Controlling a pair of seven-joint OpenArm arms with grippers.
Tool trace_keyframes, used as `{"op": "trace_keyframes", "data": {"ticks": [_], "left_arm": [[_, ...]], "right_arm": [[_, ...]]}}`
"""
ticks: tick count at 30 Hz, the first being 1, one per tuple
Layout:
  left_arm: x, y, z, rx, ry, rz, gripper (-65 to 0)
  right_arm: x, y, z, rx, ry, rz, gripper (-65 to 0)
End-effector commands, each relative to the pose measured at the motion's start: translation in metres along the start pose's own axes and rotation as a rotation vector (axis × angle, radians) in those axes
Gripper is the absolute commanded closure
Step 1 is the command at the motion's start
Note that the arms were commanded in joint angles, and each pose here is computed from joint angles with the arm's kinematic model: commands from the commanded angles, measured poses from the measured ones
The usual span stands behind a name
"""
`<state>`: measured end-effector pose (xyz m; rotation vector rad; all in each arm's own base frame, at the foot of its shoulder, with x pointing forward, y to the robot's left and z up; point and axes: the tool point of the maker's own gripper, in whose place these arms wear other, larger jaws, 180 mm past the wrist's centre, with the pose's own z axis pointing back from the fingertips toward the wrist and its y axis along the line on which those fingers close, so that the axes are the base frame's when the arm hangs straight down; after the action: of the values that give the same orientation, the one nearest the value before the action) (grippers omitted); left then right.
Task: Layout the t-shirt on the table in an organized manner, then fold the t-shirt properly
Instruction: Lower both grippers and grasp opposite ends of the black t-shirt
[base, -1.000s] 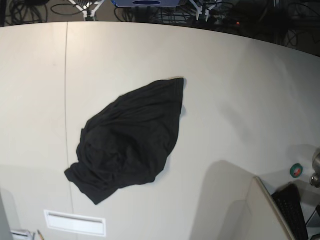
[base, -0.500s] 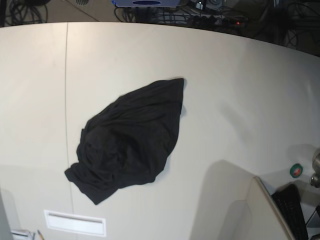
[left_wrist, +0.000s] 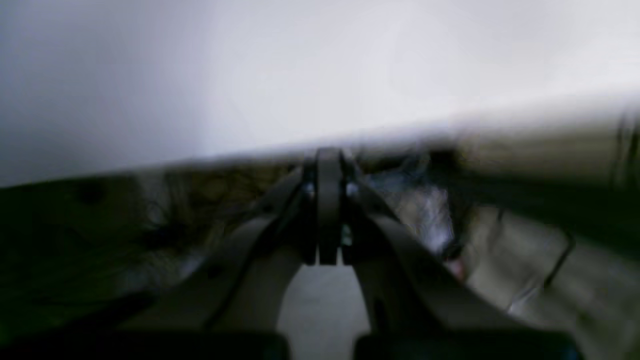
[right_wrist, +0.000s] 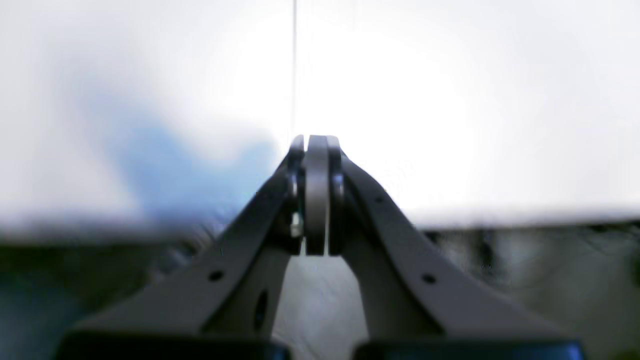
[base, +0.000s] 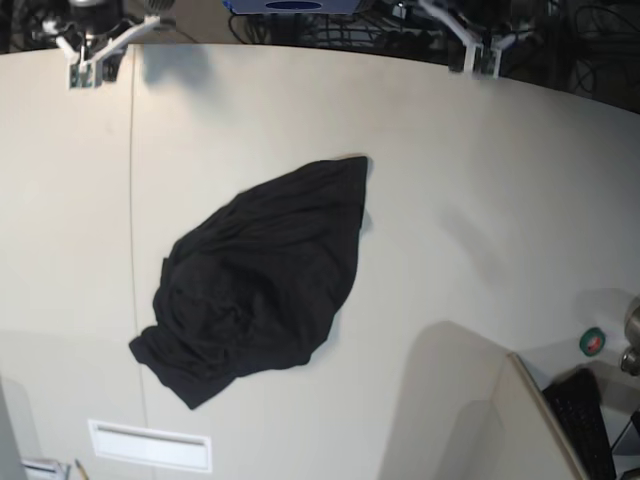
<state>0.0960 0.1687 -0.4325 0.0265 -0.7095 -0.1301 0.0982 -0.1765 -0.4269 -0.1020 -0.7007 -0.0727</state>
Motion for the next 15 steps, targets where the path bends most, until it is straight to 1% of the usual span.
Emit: {"op": "trace_keyframes", "data": {"ticks": [1,2,4,6,9,10,12,15], "left_arm": [[0.018,-0.001,-0.005,-0.012,-0.036,0.007,0.0],[0.03,-0.002,-0.014,-0.019,-0.046,0.024,0.0],[0.051,-0.001,-0.029,-0.026,-0.058,0.06,0.0],[0.066,-0.004,-0.039,-0.046,-0.056,0.091,0.0],[0.083,-0.01,-0.051,-0.089,-0.038,0.151,0.0],[0.089,-0.011,-0.055,-0.103,-0.028,0.168,0.0],[0.093,-0.013,-0.061,-0.119,-0.005,0.187,0.0],[0.101,-0.017,-0.069,-0.142,0.003,0.198,0.0]], "right_arm": [[0.019,0.006,-0.002,0.025,-0.028,-0.046,0.0],[0.034,0.012,-0.008,0.052,-0.027,-0.09,0.0],[0.05,0.025,-0.022,0.114,0.028,-0.168,0.0],[0.062,0.038,-0.032,0.174,0.083,-0.215,0.0],[0.074,0.05,-0.038,0.222,0.139,-0.226,0.0],[0.079,0.052,-0.04,0.228,0.141,-0.226,0.0],[0.086,0.053,-0.042,0.233,0.13,-0.228,0.0],[0.101,0.054,-0.046,0.237,0.097,-0.229,0.0]]}}
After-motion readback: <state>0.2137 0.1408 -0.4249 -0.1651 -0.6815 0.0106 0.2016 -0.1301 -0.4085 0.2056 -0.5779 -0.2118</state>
